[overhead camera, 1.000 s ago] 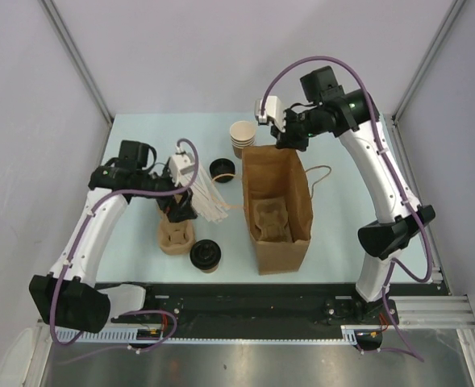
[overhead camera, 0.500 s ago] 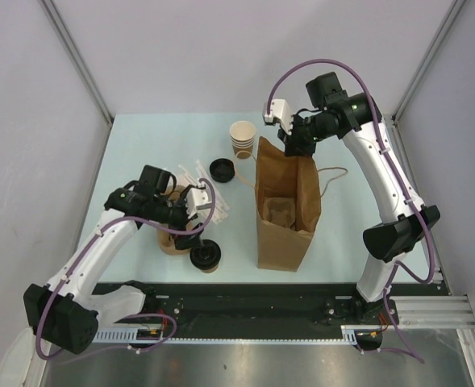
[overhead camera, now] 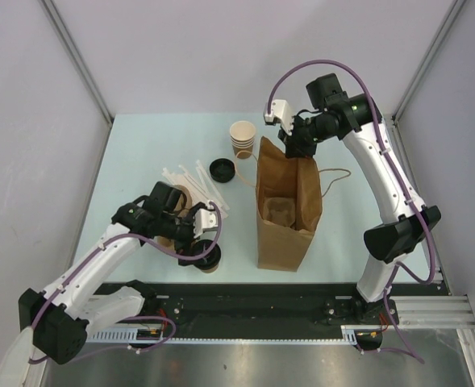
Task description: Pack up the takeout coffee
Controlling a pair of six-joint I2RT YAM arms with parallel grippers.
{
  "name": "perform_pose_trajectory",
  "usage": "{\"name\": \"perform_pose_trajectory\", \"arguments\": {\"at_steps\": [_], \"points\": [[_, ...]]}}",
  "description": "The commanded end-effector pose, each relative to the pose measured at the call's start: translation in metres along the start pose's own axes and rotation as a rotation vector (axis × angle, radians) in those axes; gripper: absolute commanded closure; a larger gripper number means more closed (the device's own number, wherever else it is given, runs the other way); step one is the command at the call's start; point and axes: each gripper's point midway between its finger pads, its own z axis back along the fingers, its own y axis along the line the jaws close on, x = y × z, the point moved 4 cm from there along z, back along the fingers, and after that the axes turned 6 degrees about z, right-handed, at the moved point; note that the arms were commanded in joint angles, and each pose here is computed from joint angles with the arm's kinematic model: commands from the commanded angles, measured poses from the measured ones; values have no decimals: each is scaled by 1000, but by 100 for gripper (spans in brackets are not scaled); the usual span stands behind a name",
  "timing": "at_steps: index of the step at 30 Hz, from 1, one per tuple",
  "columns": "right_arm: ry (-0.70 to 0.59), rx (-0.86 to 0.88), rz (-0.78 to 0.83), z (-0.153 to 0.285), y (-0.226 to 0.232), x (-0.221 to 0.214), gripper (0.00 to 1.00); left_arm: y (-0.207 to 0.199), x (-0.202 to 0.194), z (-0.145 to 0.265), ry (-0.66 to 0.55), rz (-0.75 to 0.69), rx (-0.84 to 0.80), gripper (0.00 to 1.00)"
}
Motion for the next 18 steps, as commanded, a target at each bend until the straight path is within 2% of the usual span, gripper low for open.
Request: {"name": "perform_pose_trajectory", "arguments": {"at_steps": [1,11,18], "points": [[-5,-11,-12,12,9,2,100,0,9,-1,-46,-60,4,0],[-2,-20,-5,13,10,0,100,-12,9,-3,-30,-39,-79,1],[-5,-14,-3,11,11,-1,100,-3,7,-9,-8,-32,-26,1]]}}
